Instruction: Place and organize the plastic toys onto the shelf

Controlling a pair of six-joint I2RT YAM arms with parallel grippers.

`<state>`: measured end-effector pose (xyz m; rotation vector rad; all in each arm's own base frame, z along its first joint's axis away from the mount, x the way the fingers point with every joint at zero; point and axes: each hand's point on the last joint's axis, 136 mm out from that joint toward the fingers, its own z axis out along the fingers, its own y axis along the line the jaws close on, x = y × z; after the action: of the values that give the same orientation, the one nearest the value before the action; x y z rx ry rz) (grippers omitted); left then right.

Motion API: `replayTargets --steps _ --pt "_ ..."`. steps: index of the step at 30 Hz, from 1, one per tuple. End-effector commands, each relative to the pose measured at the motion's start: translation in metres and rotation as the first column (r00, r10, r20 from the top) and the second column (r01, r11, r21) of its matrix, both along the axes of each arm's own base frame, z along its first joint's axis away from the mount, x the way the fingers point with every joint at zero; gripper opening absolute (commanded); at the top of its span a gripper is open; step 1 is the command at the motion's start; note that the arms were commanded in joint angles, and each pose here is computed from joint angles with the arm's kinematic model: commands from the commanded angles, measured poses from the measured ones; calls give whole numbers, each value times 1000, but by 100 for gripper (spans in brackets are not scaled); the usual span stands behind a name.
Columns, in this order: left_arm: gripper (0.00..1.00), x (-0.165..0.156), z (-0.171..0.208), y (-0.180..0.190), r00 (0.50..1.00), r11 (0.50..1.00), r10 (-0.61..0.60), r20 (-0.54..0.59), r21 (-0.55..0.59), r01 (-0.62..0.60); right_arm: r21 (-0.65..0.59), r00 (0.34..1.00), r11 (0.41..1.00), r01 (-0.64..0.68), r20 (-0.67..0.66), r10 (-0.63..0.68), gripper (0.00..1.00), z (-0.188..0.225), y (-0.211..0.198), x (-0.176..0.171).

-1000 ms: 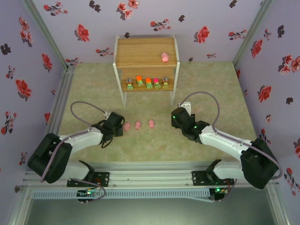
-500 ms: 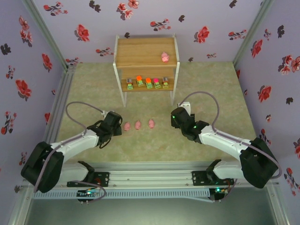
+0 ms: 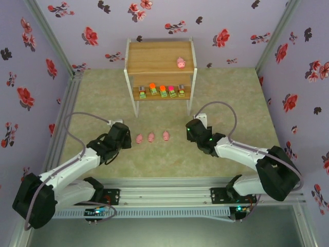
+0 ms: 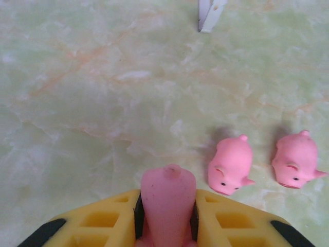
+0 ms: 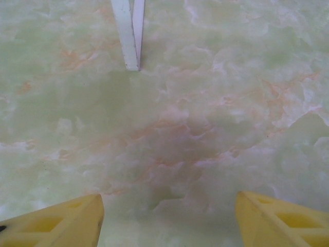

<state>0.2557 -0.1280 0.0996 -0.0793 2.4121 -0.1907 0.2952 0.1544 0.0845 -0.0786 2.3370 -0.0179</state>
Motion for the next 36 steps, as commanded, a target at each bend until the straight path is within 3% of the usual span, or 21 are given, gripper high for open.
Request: replayTargets --steps 1,8,22,36 --pt "31 2 30 -4 998 999 -33 45 28 32 24 1000 1000 12 13 -12 57 21 7 5" --pt "31 4 70 -19 992 997 -80 99 27 78 22 1000 1000 19 11 -19 57 45 14 12" --pt "31 9 150 -51 974 988 -148 173 68 138 21 999 999 -33 41 32 57 50 26 24" --pt "31 44 223 -92 960 980 -189 208 97 172 148 996 986 -72 64 64 57 48 37 42"
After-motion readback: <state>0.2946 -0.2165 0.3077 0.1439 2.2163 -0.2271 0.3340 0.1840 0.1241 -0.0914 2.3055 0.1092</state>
